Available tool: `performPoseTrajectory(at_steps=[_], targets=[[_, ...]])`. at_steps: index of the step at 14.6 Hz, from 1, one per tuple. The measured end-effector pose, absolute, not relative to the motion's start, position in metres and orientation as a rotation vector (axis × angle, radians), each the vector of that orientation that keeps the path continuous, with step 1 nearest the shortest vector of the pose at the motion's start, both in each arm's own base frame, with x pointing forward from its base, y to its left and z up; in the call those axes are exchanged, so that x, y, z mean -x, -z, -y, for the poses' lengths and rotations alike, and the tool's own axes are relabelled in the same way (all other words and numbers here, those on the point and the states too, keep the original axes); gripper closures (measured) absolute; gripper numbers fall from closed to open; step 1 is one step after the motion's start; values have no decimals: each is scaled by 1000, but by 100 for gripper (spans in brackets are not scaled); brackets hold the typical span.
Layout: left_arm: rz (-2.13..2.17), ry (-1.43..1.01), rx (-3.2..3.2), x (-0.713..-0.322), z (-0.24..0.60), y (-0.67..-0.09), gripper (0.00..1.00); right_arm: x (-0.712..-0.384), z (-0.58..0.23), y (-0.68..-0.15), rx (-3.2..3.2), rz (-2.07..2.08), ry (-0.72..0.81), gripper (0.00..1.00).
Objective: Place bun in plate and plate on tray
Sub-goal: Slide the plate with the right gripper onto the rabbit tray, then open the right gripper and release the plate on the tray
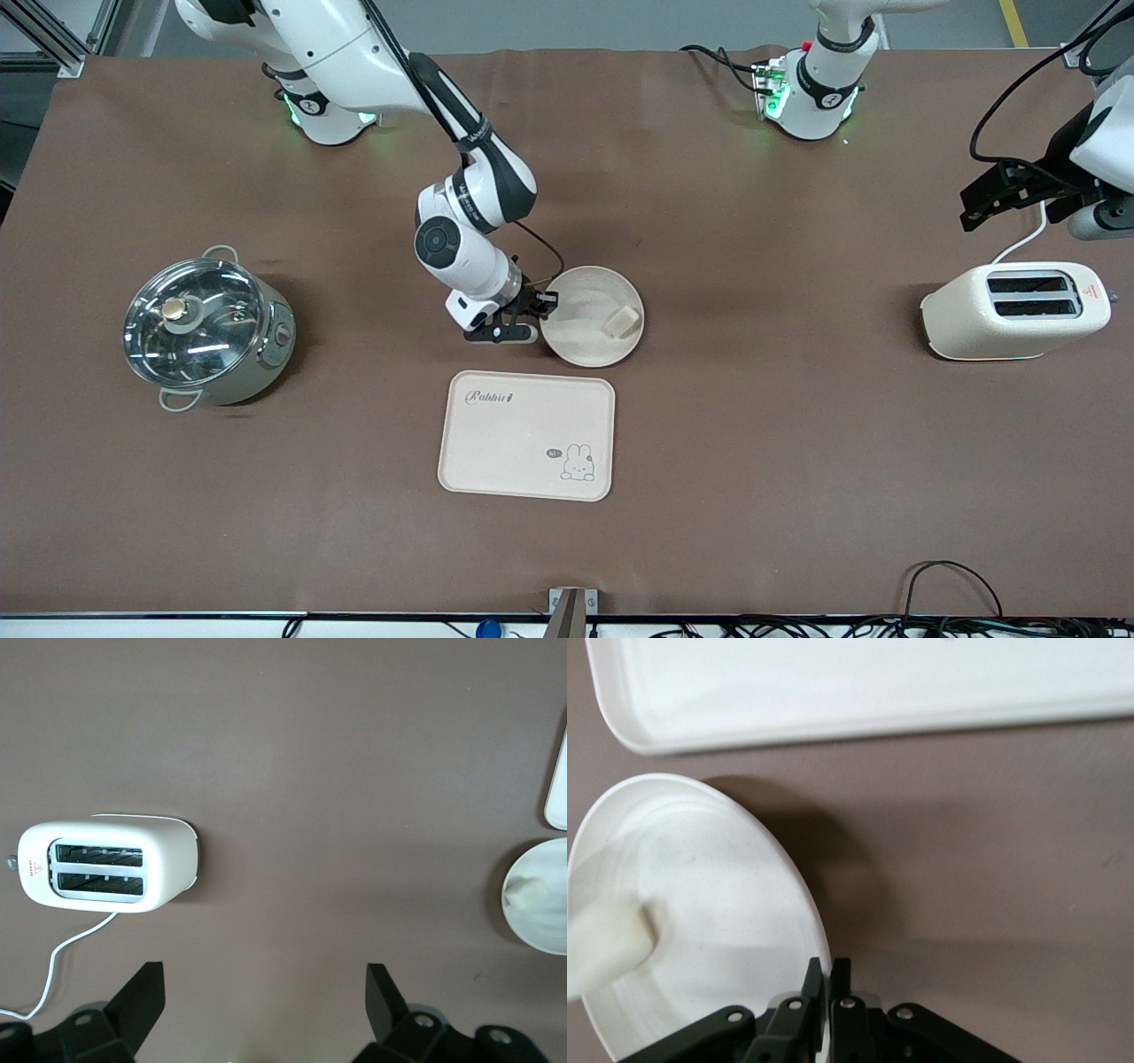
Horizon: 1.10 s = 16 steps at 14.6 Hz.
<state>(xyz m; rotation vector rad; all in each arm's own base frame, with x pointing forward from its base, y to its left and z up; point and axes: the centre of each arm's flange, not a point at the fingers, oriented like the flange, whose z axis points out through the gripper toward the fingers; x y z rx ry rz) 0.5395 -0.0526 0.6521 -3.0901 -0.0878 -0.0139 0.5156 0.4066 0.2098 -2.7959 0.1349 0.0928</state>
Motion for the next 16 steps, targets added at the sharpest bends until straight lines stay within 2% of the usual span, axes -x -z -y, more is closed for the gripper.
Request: performPoseTrajectory(at_steps=[4, 7, 9, 14, 16], targets=[[15, 18, 3091, -538, 52, -654, 0, -584, -347, -247, 2768, -224, 22, 94], [-14, -58, 3087, -534, 44, -650, 0, -621, -295, -252, 2758, -268, 113, 94], [-8, -68, 3086, -533, 40, -650, 0, -635, -282, -239, 2755, -298, 177, 94], [-6, -64, 3087, -533, 39, -651, 0, -647, -292, -190, 2757, -335, 236, 95], [-7, -64, 3088, -533, 40, -651, 0, -658, -291, -196, 2730, -401, 258, 82]])
